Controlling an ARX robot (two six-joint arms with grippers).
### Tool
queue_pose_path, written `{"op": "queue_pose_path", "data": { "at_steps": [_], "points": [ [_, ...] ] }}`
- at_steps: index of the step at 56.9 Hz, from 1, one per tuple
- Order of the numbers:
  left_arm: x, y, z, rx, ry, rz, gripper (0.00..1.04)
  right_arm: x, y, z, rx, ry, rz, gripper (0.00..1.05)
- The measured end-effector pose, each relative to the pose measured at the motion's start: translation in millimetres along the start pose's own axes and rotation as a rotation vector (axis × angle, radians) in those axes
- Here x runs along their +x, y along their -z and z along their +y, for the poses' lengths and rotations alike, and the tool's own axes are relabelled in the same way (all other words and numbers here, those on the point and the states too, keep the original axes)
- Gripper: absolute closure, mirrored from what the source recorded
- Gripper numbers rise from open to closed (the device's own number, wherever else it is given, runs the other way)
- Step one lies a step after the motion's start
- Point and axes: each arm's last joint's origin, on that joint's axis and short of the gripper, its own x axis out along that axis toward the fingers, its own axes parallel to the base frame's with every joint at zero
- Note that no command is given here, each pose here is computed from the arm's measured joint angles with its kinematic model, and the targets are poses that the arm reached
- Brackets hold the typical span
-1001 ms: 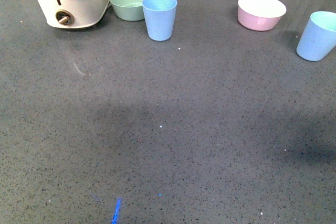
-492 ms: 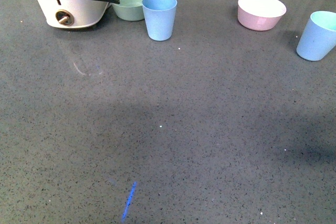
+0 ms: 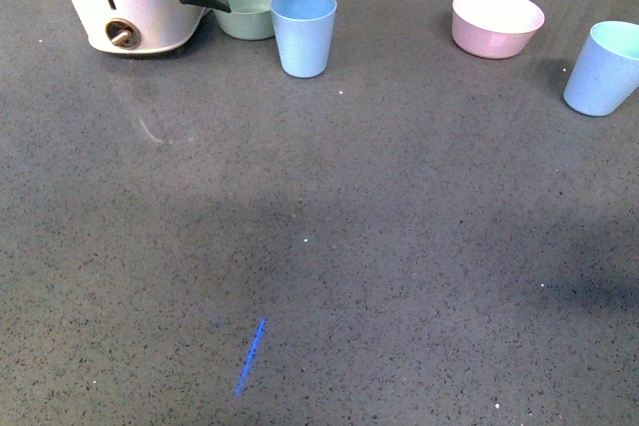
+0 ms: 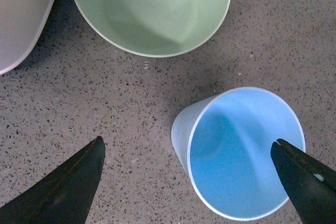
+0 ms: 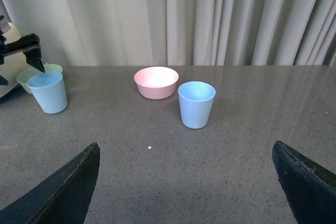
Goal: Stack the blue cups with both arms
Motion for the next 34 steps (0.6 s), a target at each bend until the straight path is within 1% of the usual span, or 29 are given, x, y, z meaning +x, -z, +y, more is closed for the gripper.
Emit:
{"op": "queue_pose_path", "data": {
  "at_steps": [2, 3, 12, 13, 20, 24, 27, 28, 30, 34],
  "points": [
    [2, 0, 0, -0.002, -0.005, 0.005, 0.09, 0, 0, 0, 0.0, 0.0, 0.0, 0.09],
    [2, 0, 0, -0.003, -0.007, 0.006, 0.11, 0, 0, 0, 0.0, 0.0, 0.0, 0.09],
    [10, 3, 0, -0.01, -0.025, 0.027, 0.45, 0, 0, 0, 0.0, 0.0, 0.0, 0.09],
    [11, 4, 0, -0.011, -0.028, 0.032, 0.51, 0, 0, 0, 0.0, 0.0, 0.0, 0.09],
    [15, 9, -1, -0.017, -0.035, 0.05, 0.75, 0, 0, 0, 0.0, 0.0, 0.0, 0.09],
    [15, 10, -2, -0.018, -0.036, 0.055, 0.84, 0, 0, 0, 0.0, 0.0, 0.0, 0.09],
    [15, 11, -4, -0.018, -0.033, 0.06, 0.95, 0, 0, 0, 0.0, 0.0, 0.0, 0.09],
    [14, 12, -5, -0.016, -0.036, 0.062, 1.0, 0, 0, 0, 0.0, 0.0, 0.0, 0.09],
    [14, 13, -5, -0.019, -0.035, 0.067, 1.03, 0, 0, 0, 0.0, 0.0, 0.0, 0.09],
    [14, 15, -8, -0.013, -0.032, 0.069, 1.03, 0, 0, 0, 0.0, 0.0, 0.0, 0.09]
  ]
}}
